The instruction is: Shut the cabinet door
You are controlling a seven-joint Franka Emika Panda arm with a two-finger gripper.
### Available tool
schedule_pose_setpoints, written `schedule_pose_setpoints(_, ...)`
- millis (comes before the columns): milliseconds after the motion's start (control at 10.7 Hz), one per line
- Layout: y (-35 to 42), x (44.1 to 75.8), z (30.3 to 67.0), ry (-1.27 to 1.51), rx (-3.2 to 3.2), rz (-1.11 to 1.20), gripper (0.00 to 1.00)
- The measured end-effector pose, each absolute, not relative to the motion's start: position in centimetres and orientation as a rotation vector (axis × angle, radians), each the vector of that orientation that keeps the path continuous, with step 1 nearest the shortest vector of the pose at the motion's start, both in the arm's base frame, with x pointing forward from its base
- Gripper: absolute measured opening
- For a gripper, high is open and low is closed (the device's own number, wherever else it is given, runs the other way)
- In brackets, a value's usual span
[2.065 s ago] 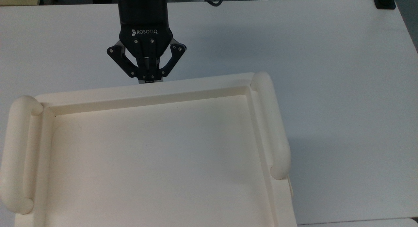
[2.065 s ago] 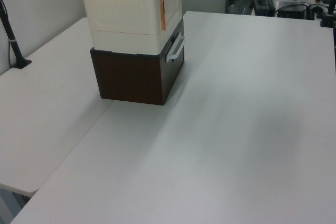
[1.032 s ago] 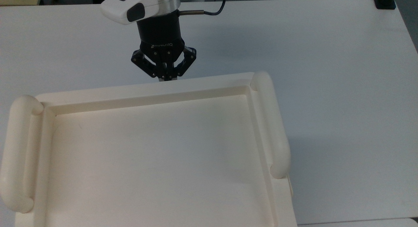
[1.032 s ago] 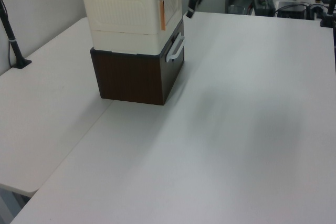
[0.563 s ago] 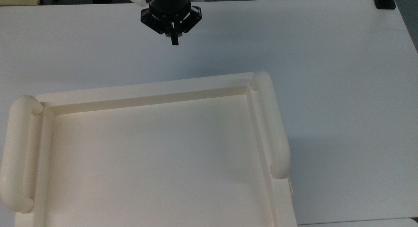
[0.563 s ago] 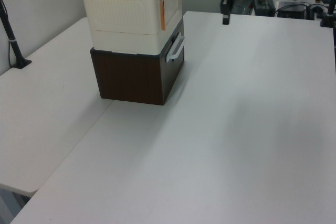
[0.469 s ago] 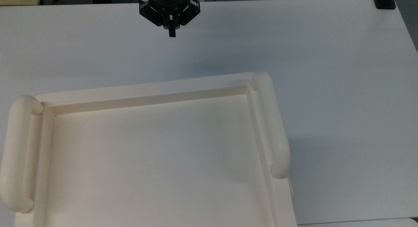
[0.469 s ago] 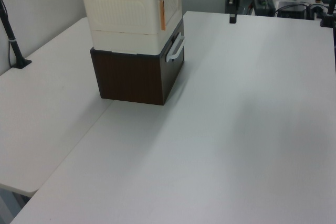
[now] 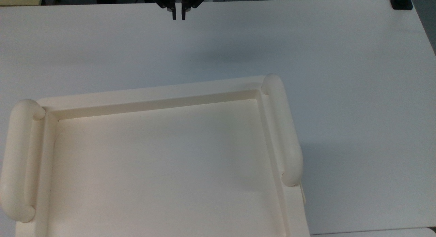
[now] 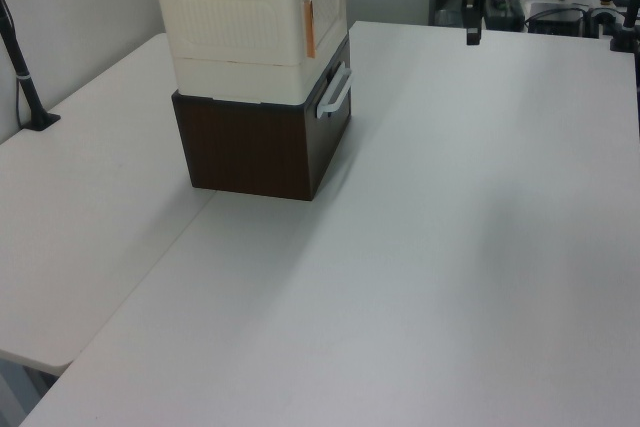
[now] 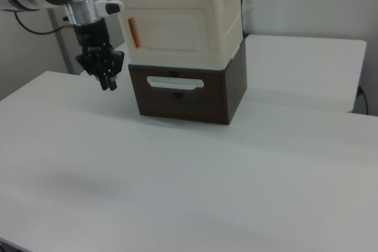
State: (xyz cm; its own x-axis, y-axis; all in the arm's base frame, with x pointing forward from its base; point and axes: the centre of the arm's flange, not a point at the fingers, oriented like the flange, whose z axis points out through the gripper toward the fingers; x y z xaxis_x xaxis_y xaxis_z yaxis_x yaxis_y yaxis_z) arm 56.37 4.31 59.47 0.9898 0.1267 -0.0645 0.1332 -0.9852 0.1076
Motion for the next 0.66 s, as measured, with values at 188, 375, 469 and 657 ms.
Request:
schedule_pose_setpoints(188,4.3,55.5,60.2,0.181,3.024,-0.084,0.55)
schedule_pose_setpoints(375,3.7,55.3,60.3,0.122,3.051,-0.083,0.83)
schedule_pose_setpoints(469,3.1,55.3,60.4,0.097,3.078,-0.083,0.98)
schedule_pose_setpoints(657,2.4,55.1,60.8,0.07,3.097,-0.073,1.0)
